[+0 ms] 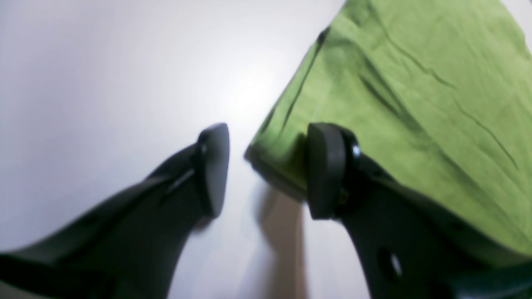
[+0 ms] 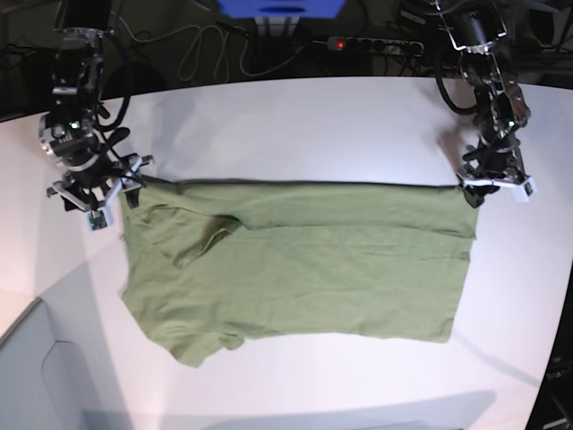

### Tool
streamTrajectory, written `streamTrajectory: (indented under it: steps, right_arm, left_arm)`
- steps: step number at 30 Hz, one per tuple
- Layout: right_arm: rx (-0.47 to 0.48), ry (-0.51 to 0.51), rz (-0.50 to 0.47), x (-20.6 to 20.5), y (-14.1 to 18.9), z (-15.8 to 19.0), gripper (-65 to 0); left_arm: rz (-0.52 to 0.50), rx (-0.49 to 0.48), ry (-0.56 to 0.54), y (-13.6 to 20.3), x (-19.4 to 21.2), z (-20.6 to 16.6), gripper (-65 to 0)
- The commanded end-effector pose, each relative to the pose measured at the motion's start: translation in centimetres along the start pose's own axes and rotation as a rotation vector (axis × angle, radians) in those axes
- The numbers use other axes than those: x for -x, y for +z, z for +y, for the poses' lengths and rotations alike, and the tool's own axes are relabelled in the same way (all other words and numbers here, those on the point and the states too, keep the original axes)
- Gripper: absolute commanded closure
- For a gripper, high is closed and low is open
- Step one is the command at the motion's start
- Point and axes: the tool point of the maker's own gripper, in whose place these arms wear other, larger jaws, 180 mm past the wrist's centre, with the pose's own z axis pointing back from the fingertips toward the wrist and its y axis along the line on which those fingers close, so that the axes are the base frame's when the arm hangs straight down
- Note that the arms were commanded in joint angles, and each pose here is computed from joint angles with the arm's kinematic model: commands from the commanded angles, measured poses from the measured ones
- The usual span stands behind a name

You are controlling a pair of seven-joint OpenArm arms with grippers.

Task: Fold the T-shirt properly

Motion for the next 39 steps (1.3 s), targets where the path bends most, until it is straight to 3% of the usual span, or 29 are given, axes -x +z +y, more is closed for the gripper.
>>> streamTrajectory:
  steps: [1, 9, 20, 25, 31, 34, 39]
  right_arm:
    - [0.000, 0.013, -0.043, -1.2, 0.2, -0.3, -38.6]
    - [-0.010, 0.003, -0.015, 0.0, 0.0, 0.0, -38.6]
    - [-0.042, -0.054, 0.019, 3.3, -2.0, 0.4, -37.5]
    - [-0.050, -0.067, 0.065, 5.1, -2.4, 0.5, -25.1]
    - [-0.061, -0.056, 0.096, 6.7, -1.8, 0.9, -1.8]
    - [-0.104, -0.020, 0.107, 7.2, -1.6, 1.7, -0.7]
    - [-0.086, 0.005, 0.095, 7.2, -0.2, 0.9, -0.1]
  left_arm:
    - [-0.014, 0.001, -0.007, 0.0, -0.9, 0.0, -29.1]
    - [0.015, 0.028, -0.028, -0.3, 0.3, -1.3, -28.0]
    - [0.051, 0.019, -0.012, -0.7, 1.6, -0.8, 0.0]
    - [0.053, 0.015, -0.011, -0.7, 1.8, -0.6, 0.0]
    - [0.068, 0.009, -0.020, -0.1, 2.5, -0.2, 0.0]
    - [0.068, 0.011, -0.040, 0.8, 2.6, 0.0, 0.0]
    - [0.080, 0.008, -0.080, 2.9, 3.6, 0.6, 0.0]
